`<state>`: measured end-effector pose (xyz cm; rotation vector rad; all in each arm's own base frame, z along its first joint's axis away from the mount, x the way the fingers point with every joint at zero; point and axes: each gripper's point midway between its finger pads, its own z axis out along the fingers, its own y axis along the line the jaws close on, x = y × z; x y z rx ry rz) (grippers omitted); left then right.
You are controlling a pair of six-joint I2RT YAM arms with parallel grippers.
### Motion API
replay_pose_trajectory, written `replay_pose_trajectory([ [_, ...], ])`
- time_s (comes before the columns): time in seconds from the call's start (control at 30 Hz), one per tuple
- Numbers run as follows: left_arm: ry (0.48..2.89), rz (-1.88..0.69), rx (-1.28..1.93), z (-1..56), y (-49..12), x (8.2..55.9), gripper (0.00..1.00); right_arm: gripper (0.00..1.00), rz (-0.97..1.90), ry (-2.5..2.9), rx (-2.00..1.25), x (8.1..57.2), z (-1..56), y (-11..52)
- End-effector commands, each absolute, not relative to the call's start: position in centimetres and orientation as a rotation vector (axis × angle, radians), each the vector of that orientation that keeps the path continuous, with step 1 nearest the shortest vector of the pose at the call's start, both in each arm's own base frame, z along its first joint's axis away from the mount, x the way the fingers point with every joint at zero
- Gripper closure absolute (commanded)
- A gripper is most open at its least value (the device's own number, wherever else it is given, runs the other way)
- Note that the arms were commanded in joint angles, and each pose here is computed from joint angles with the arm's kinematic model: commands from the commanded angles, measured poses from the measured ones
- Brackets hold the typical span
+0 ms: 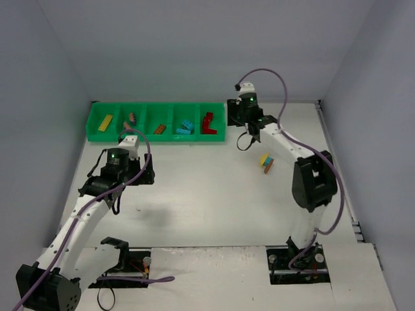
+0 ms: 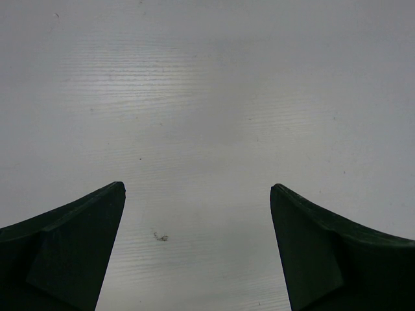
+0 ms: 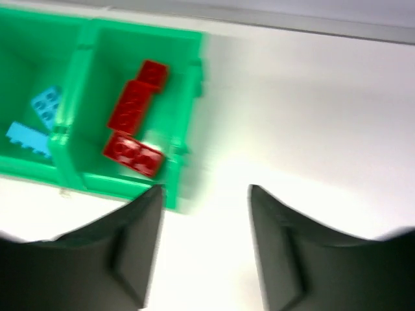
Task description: Sort the legos into containers by color
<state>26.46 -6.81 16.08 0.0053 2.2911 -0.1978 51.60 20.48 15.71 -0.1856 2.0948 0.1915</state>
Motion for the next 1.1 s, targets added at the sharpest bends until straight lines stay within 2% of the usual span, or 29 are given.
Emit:
replay_pose_trajectory([
  [0.0, 2.218, -0.198, 0.020, 17.9, -7.0, 27.5, 0.14, 0.43, 0.121, 2.027, -0.044, 50.1, 20.4, 15.3],
  [0.03, 2.220, -0.199, 0.021, 17.8, -7.0, 27.5, 0.14, 0.37, 0.100, 2.075, -0.010, 48.7, 19.4, 13.3],
  [0.07, 2.218, -0.199, 0.023, 17.9, -7.0, 27.5, 0.14, 0.26, 0.093, 2.098, 0.010, 48.0, 19.0, 12.5],
  [0.13, 2.221, -0.199, 0.021, 17.8, -7.0, 27.4, 0.14, 0.24, 0.065, 2.158, 0.072, 45.9, 17.2, 10.2],
  [0.23, 2.224, -0.197, 0.019, 17.7, -7.0, 27.5, 0.14, 0.28, 0.030, 2.240, 0.165, 43.0, 14.9, 7.9],
  [0.33, 2.223, -0.201, 0.020, 17.8, -7.1, 27.4, 0.14, 0.39, -0.001, 2.293, 0.260, 40.6, 13.1, 6.4],
  [0.43, 2.220, -0.204, 0.023, 17.8, -7.1, 27.4, 0.14, 0.58, -0.034, 2.337, 0.372, 38.5, 11.4, 4.9],
  [0.7, 2.212, -0.201, 0.020, 18.1, -7.0, 27.3, 0.14, 0.65, -0.029, 2.434, 0.533, 35.1, 7.9, 4.2],
  [0.93, 2.219, -0.201, 0.021, 17.9, -7.0, 27.3, 0.14, 0.75, -0.008, 2.471, 0.572, 35.4, 6.1, 4.2],
  [1.07, 2.220, -0.202, 0.022, 17.9, -7.1, 27.3, 0.14, 0.74, 0.041, 2.449, 0.567, 36.2, 6.3, 4.8],
])
